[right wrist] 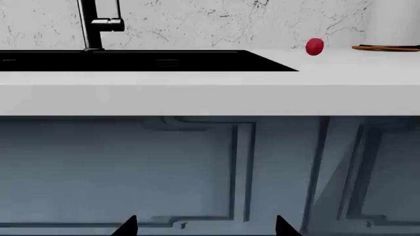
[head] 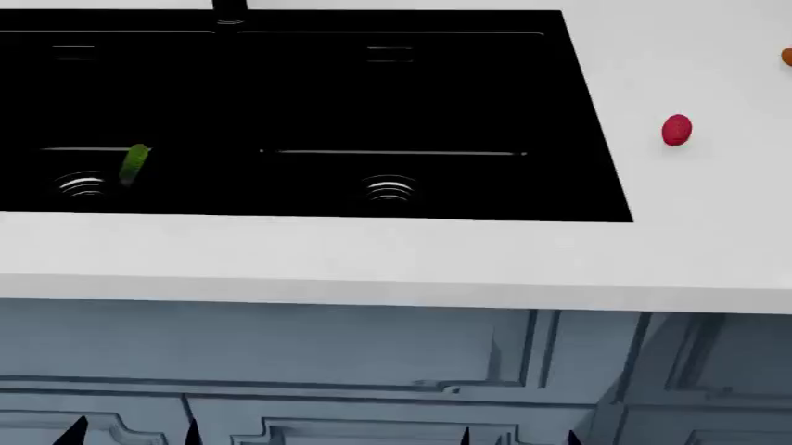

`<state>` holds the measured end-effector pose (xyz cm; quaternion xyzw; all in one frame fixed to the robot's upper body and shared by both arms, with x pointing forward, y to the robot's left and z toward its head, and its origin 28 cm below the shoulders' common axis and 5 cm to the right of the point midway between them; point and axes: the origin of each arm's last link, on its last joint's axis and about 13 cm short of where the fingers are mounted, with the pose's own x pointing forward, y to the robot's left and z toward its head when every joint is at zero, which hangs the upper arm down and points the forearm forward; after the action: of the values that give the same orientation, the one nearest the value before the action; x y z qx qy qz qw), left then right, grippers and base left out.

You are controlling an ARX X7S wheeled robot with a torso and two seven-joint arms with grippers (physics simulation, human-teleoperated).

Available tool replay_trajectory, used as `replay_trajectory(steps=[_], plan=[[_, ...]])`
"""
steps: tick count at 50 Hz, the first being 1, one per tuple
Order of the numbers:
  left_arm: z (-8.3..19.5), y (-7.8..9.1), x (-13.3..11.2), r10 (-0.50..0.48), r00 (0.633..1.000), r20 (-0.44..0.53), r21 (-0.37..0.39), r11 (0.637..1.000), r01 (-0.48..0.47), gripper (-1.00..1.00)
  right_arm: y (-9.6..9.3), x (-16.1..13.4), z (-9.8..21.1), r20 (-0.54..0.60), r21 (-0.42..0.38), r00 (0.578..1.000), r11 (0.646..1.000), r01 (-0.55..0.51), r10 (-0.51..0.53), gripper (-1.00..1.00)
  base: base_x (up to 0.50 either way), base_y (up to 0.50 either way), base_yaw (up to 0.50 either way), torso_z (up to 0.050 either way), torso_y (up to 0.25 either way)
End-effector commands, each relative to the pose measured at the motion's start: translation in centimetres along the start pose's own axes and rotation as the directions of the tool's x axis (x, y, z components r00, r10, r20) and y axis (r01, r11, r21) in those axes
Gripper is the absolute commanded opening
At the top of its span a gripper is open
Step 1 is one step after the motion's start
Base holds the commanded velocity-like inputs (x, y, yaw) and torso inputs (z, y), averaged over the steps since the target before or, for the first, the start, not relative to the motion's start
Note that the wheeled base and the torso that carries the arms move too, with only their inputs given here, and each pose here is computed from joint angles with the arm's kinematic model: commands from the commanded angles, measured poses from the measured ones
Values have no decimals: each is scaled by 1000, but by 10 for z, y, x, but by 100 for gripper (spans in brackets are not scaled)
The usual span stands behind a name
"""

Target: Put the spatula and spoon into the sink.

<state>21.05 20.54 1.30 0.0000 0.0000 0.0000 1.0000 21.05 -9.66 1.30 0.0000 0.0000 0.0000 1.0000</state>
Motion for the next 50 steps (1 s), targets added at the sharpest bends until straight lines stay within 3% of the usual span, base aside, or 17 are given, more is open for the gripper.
replay_trajectory(steps=[1,28,38,44,48,50], plan=[[0,0,0,0,1000,0,10,1000,0,100,0,0,0,0,-9,1000,1000,0,0,100,0,0,0,0,0],[9,2,-5,11,999,34,19,1000,-12,100,2,-3,3,14,-21,1000,1000,-11,11,100,0,0,0,0,0],[40,-1,-9,17,979,203,97,995,-37,100,5,-7,37,126,-41,991,998,-50,54,100,0,0,0,0,0],[62,-3,-8,17,976,217,33,999,-25,100,4,-8,60,178,-79,982,995,-55,69,100,0,0,0,0,0],[84,-3,-3,43,979,198,84,995,-61,100,1,-7,86,212,-96,973,993,-74,94,100,0,0,0,0,0],[92,-3,0,25,969,246,129,990,-58,100,0,-5,94,219,-116,970,990,-77,101,100,0,0,0,0,0]])
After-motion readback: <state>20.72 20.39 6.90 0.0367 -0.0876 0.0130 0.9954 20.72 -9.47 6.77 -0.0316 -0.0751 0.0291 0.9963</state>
